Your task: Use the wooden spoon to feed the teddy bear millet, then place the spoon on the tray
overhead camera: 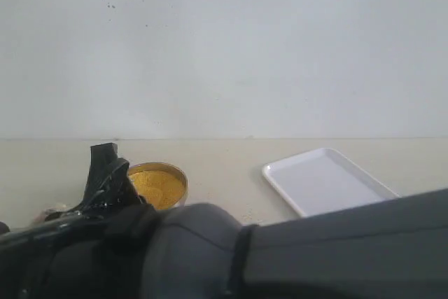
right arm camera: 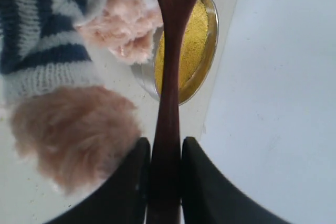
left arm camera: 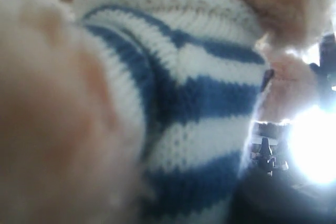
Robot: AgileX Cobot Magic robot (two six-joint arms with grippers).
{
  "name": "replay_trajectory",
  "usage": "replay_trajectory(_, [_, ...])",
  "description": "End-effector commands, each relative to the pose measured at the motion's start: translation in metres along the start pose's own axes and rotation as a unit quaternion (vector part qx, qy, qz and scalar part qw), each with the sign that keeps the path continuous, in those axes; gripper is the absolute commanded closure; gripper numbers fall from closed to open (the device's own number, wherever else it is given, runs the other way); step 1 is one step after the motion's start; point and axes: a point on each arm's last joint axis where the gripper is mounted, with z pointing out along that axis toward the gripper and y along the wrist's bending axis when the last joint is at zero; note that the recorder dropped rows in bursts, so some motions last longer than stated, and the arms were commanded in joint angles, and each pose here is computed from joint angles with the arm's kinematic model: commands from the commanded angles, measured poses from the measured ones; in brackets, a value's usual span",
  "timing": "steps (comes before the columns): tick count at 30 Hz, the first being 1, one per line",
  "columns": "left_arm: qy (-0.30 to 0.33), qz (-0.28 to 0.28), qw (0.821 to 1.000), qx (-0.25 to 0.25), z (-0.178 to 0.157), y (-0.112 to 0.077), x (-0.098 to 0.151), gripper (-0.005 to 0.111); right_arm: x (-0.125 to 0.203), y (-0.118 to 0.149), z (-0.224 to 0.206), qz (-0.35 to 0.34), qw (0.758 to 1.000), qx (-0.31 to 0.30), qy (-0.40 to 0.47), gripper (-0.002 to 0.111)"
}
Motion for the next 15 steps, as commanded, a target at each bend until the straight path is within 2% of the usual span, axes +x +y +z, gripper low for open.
replay_trajectory(1, [-0.012,-0.006,1.000,0.023,0.000,-0.004,-0.001,0.103,0.004,0.001,0.000,0.018,0.999,0.027,0.005,0.108])
replay_trajectory(4, [-0.014,-0.003,1.000,0.023,0.000,-0.004,-0.001,0.103,0.003,-0.002,-0.002,0.047,0.999,0.023,-0.014,0.108])
replay_trajectory(10, [-0.015,0.016,0.999,0.023,0.000,-0.004,-0.001,0.103,0.010,-0.019,-0.006,0.063,0.997,0.018,-0.050,0.108])
replay_trajectory(12, [-0.015,0.016,0.999,0.023,0.000,-0.004,-0.001,0.103,0.018,-0.030,-0.006,0.112,0.991,0.012,-0.069,0.108])
replay_trajectory(15, [-0.015,0.016,0.999,0.023,0.000,-0.004,-0.001,0.103,0.037,-0.044,0.002,0.196,0.976,-0.038,-0.086,0.108])
